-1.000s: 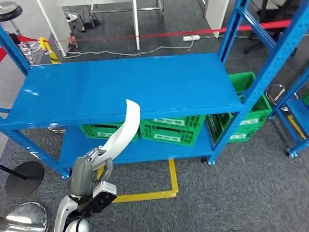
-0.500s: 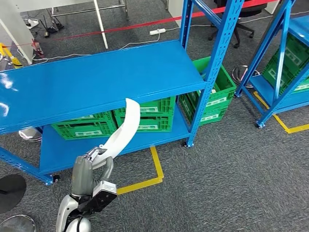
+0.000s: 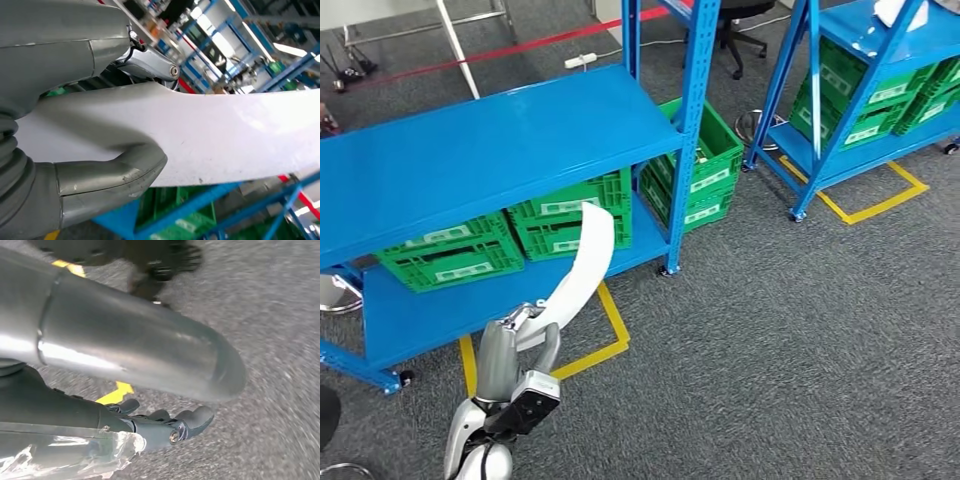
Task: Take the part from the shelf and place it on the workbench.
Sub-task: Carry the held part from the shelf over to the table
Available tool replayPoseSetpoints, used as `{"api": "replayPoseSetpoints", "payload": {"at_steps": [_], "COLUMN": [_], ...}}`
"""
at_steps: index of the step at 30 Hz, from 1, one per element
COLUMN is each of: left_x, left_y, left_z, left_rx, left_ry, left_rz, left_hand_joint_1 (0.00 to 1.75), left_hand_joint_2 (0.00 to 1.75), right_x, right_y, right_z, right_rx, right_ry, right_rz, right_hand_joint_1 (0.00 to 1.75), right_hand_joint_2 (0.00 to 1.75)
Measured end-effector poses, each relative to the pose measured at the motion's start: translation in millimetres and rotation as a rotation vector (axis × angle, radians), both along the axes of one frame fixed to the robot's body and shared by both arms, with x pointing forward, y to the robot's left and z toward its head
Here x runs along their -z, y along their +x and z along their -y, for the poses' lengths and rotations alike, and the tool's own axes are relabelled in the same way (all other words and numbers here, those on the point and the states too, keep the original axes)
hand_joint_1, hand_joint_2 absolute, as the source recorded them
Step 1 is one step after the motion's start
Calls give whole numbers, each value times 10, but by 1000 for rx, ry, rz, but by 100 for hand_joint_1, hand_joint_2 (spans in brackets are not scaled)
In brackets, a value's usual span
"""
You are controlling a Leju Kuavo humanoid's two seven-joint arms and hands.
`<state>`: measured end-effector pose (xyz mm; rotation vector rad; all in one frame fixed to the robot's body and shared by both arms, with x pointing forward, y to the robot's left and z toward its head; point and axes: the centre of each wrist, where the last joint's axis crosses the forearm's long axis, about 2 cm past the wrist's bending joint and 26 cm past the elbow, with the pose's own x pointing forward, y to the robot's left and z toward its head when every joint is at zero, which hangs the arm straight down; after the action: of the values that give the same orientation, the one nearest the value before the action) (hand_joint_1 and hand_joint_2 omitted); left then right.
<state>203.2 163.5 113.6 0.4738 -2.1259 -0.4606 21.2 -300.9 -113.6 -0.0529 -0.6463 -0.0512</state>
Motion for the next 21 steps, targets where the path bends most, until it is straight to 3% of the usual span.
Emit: {"api": "replayPoseSetpoints", "payload": {"at_steps": [21], "left_x": [50], "left_y": [64], "left_z": [41], "left_rx": [52], "left_ry": [9], "left_rz": [-66], "left_hand_joint_1": [145], "left_hand_joint_2": [175], "right_x": [8], "right_y": [-127], "right_z": [-61], "right_rx": [44], "right_ry": [11], "right_rz": [-24], "right_hand_joint_1": [0], "right_hand_joint_2": [0]}}
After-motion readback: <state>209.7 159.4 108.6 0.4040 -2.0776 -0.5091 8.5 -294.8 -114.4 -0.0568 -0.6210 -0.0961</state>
